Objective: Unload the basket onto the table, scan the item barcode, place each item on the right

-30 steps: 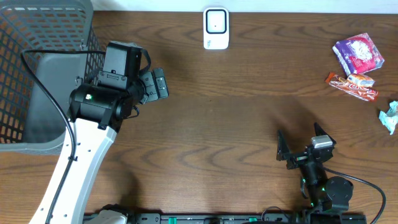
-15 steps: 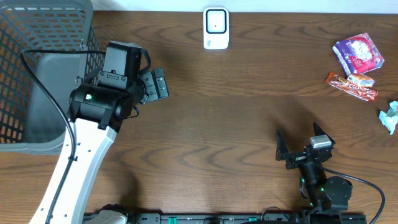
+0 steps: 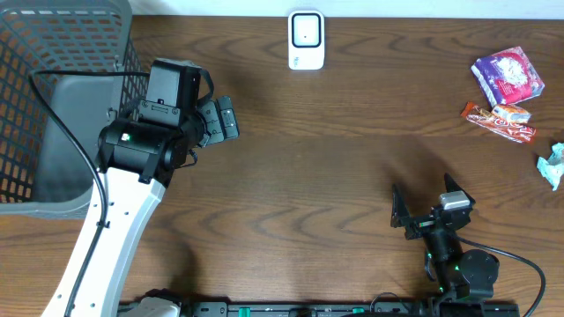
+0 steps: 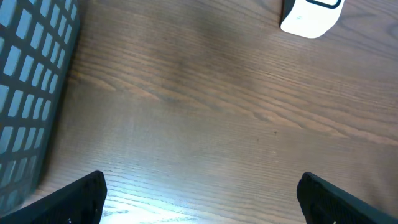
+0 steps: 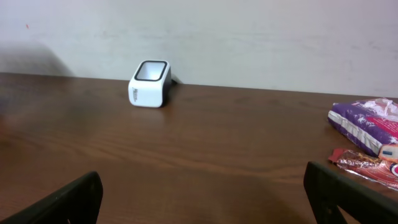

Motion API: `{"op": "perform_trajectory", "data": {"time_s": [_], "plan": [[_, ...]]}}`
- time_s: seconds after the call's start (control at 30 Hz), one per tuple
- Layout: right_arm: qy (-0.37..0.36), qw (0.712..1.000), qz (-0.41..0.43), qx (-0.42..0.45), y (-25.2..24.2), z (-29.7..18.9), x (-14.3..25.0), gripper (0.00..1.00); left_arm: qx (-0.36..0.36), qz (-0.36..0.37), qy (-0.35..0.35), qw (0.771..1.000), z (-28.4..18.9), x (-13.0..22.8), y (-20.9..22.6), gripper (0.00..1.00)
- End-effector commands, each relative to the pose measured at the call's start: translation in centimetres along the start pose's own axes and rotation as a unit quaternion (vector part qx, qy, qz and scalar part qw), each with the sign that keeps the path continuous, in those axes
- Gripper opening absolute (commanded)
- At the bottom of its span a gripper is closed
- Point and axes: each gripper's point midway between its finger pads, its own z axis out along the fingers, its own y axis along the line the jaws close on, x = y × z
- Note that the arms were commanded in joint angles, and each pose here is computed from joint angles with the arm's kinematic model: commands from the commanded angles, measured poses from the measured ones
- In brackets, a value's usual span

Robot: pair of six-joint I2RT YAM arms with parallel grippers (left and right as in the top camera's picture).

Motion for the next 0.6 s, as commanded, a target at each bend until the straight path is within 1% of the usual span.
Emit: {"op": "perform_trajectory", "data": {"time_s": [0.0,0.17,0.27,0.4,0.57], "plan": [[0.001,1.0,-0.004,0.003,0.0,0.0,0.1,0.99,-0.02,0.007,-0.004,1.0,0.0,-0.1,0.7,0.98],[0.001,1.0,-0.004,0.003,0.0,0.0,0.1,0.99,-0.049,0.013,0.006,0.999,0.1,0.5,1.8,0.98],[0.001,1.0,-0.004,0.003,0.0,0.0,0.1,0.99,-0.049,0.012,0.007,0.999,0.0,0.9,2.0,0.98],[0.001,1.0,-0.004,0.003,0.0,0.0,0.1,0.99,-0.033,0.004,-0.027,0.999,-1.2,0.8,2.0,0.98],[0.001,1.0,-0.004,0.003,0.0,0.0,0.1,0.99,-0.024,0.029,-0.048,0.998,-2.2,1.9,2.7,0.98]]}}
